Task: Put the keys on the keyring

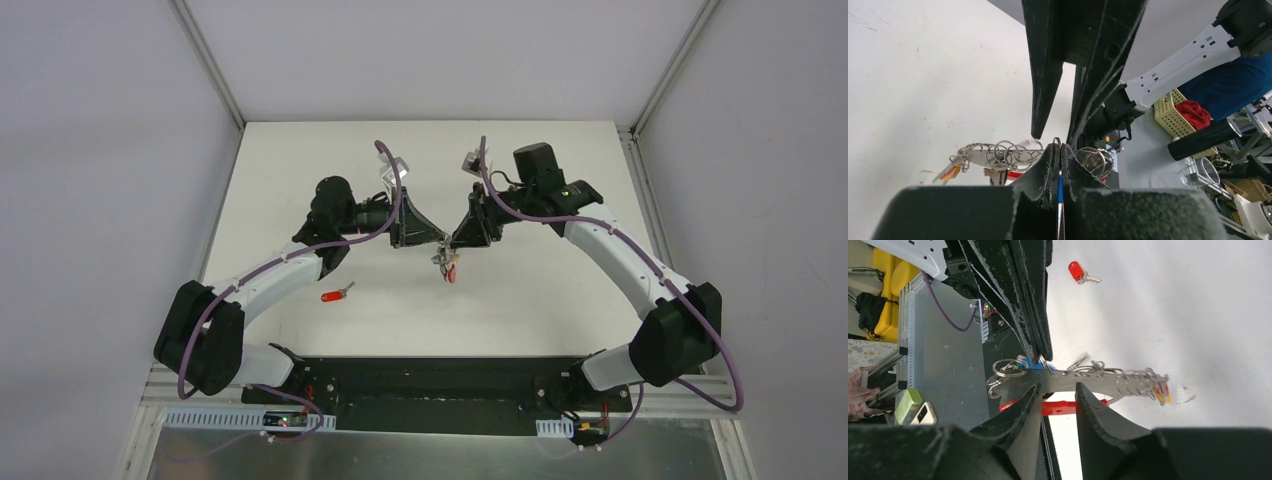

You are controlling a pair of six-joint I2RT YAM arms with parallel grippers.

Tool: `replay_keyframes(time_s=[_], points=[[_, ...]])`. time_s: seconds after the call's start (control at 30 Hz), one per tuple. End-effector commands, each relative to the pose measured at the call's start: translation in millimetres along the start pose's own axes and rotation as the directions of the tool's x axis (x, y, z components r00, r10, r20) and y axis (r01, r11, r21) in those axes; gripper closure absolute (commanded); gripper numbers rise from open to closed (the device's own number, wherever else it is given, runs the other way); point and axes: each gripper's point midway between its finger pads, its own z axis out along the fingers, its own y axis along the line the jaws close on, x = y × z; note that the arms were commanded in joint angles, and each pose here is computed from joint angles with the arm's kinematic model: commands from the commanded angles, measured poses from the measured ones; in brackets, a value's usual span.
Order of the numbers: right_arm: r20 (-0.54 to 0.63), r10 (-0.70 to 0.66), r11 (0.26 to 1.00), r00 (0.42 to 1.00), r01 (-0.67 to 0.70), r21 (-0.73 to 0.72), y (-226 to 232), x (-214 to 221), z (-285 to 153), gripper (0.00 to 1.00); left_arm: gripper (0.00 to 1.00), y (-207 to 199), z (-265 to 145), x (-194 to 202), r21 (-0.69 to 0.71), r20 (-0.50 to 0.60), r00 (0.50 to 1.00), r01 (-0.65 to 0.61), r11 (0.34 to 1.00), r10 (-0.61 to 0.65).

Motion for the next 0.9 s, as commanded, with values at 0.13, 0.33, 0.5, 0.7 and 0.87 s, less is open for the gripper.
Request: replay_keyframes(time_s=[0.13, 0.33, 0.5, 0.7, 0.87], points=[[0.069, -0.110, 0.993, 0.991, 0.112, -0.025, 20.2, -22.2, -23.9, 0.71, 1.00, -31.2, -3.5, -13.7, 0.122, 0.038, 0.993, -0.113, 0.986, 0.109], [0.083, -0.107, 0.989, 0.991, 0.114, -0.094, 30.6, -26.2, -21.5, 0.71, 1.00, -32.6, -4.5, -13.8, 0.121, 0.039, 0.993, -0.116, 0.986, 0.112], [0.072, -0.102, 0.988, 0.992, 0.110, -0.112, 33.3, -27.1, -14.6, 0.69, 1.00, -30.9, -3.9, -13.4, 0.115, 0.034, 0.994, -0.109, 0.987, 0.106], [0.053, -0.099, 0.990, 0.994, 0.104, -0.100, 28.2, -24.9, -6.6, 0.70, 1.00, -30.8, -3.9, -12.1, 0.114, 0.028, 0.994, -0.110, 0.987, 0.108], [0.038, -0.088, 0.990, 0.995, 0.091, -0.103, 26.0, -21.9, -0.1, 0.73, 1.00, -30.6, -4.1, -11.2, 0.115, 0.026, 0.994, -0.112, 0.987, 0.110]])
